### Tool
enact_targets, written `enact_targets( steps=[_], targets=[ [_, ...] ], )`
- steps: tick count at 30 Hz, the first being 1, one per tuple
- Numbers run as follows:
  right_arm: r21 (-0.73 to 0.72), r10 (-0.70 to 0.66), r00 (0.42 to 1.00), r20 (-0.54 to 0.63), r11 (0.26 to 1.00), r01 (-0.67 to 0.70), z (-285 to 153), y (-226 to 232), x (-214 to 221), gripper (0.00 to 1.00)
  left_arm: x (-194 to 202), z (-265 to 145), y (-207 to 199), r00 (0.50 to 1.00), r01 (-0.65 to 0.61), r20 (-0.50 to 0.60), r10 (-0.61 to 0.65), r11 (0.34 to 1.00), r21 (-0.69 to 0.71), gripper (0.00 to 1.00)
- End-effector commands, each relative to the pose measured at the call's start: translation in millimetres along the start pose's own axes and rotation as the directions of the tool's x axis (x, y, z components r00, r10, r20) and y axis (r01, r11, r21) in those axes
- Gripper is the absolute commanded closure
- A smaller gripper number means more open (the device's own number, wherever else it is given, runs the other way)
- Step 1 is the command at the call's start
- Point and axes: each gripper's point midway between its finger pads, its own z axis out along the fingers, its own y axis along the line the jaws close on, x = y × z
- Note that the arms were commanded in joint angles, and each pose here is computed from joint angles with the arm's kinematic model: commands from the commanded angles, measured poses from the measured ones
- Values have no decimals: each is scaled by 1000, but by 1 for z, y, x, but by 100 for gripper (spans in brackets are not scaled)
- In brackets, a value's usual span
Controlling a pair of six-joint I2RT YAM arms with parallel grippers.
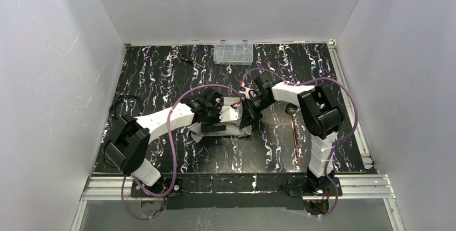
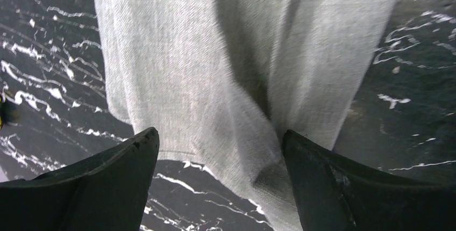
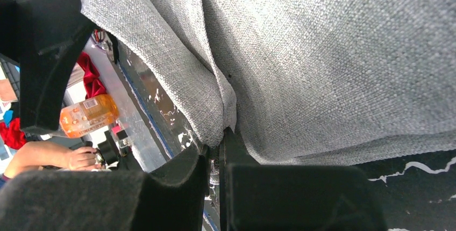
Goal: Fold the napkin into a case and place the utensils inside
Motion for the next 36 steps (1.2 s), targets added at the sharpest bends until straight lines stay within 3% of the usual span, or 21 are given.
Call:
enact_targets(
  steps=[1, 14, 16, 21, 25, 30, 36],
  targets=[
    [-23, -5, 1000, 12, 1000, 5, -4, 5, -9, 99, 13, -11, 29, 999, 23, -42, -26, 997, -76, 18],
    [-15, 15, 999, 40, 1000, -14, -10, 1, -14, 99, 21, -29, 50, 996, 82, -34, -83, 996, -38, 21],
    [-15, 17, 999, 43, 1000, -17, -11, 1, -15, 99, 12, -39, 43, 996, 83, 20, -83, 997, -7, 20],
    [-16, 17, 999, 46, 1000, -16, -10, 0, -17, 99, 3, -67, -19, 988, 76, 114, -106, 967, 242, 21],
    [-16, 18, 999, 45, 1000, -18, -9, -1, -17, 99, 24, -64, -66, 992, 86, 50, -116, 912, 400, 24],
    [-14, 18, 999, 44, 1000, -17, -9, 0, -18, 99, 29, -57, -79, 991, 85, 59, -119, 910, 406, 27],
    [-17, 15, 999, 42, 1000, -15, -10, 0, -18, 99, 54, -29, -65, 999, 12, 37, -20, 977, 213, 27]
  ],
)
